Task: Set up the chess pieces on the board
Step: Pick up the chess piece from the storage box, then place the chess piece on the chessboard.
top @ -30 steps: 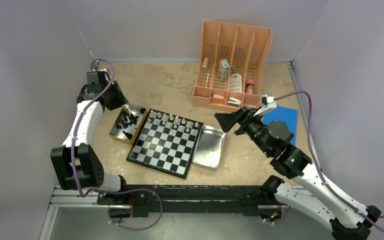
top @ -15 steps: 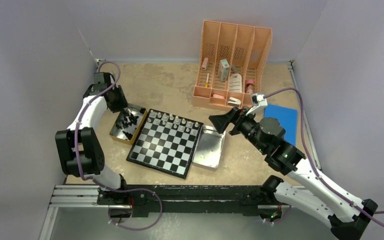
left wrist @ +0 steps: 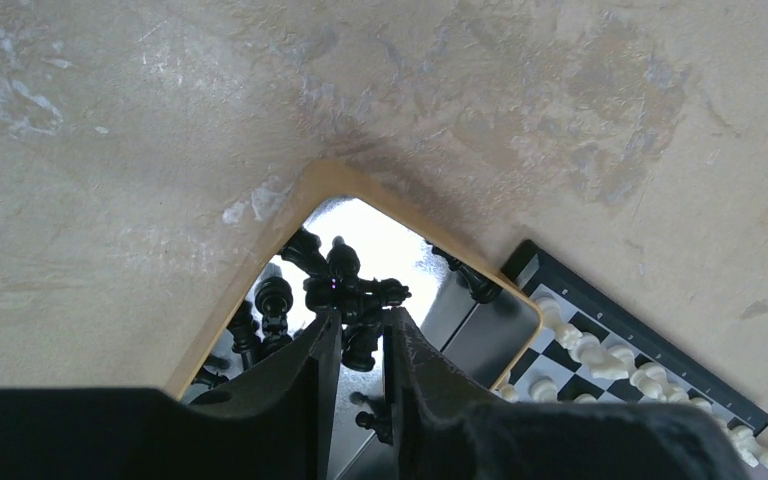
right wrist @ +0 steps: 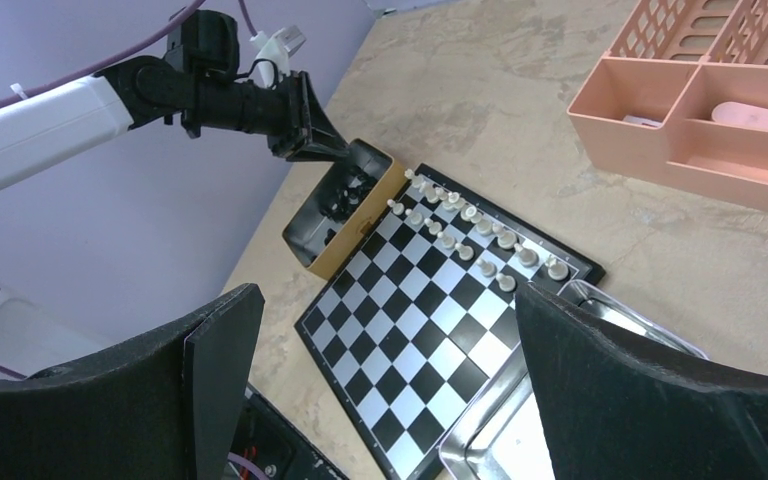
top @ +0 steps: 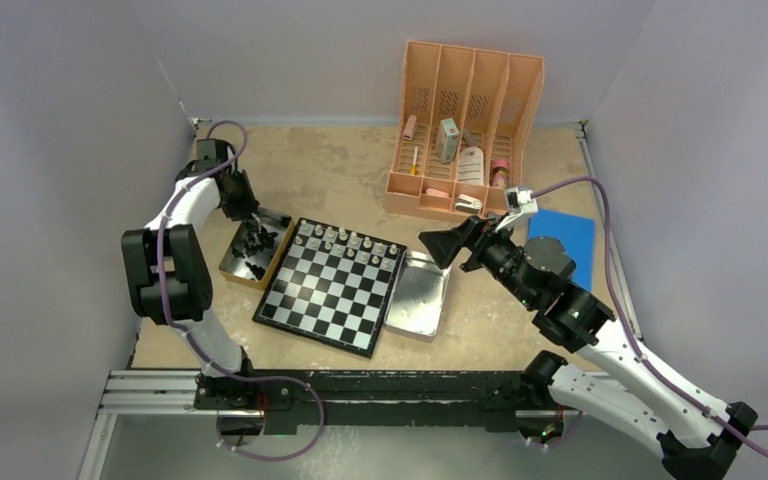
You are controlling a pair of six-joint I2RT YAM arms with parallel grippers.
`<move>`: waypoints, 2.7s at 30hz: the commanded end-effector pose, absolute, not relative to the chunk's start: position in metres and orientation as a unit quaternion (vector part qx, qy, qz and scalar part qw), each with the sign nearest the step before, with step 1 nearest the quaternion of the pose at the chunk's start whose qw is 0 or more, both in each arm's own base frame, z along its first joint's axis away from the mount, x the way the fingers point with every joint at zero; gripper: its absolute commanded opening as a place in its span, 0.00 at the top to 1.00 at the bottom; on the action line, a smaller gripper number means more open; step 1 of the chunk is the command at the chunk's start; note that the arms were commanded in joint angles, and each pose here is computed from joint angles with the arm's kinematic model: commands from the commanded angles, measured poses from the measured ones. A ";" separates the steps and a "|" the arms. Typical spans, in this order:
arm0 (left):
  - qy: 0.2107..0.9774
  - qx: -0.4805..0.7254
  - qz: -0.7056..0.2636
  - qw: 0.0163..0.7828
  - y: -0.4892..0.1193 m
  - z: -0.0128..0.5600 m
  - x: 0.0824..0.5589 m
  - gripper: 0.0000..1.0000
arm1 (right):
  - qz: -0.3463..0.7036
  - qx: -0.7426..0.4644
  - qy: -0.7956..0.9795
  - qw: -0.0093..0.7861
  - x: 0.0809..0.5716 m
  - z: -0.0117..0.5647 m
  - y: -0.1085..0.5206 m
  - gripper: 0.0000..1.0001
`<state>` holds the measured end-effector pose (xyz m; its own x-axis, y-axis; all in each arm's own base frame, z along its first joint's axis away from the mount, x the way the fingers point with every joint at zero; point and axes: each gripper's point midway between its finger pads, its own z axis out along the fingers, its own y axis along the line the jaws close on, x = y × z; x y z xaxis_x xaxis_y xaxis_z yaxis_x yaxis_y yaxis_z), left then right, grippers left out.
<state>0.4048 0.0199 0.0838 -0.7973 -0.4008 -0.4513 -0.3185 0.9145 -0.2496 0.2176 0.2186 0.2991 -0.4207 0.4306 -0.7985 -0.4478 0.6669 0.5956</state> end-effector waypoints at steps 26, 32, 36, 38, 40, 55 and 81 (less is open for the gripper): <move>0.962 -0.143 -0.071 0.223 0.011 0.048 0.428 0.80 | 0.419 -0.004 0.713 0.563 0.214 0.326 0.212 0.01; 0.964 -0.134 -0.058 0.221 0.008 0.047 0.426 0.87 | 0.417 -0.002 0.714 0.562 0.214 0.324 0.211 0.01; 0.966 -0.130 -0.048 0.218 0.009 0.048 0.422 0.89 | 0.416 -0.001 0.715 0.561 0.214 0.323 0.210 0.01; 0.967 -0.129 -0.044 0.216 0.009 0.049 0.421 0.93 | 0.418 -0.001 0.714 0.562 0.213 0.325 0.209 0.01; 0.967 -0.131 -0.041 0.215 0.009 0.053 0.419 0.94 | 0.419 0.001 0.712 0.564 0.212 0.326 0.208 0.01; 0.961 -0.135 -0.057 0.235 -0.012 0.121 0.394 0.94 | 0.376 0.002 0.729 0.571 0.212 0.324 0.192 0.01; 0.969 0.019 -0.151 0.193 -0.174 0.132 0.249 0.95 | 0.352 0.021 0.738 0.576 0.214 0.321 0.179 0.01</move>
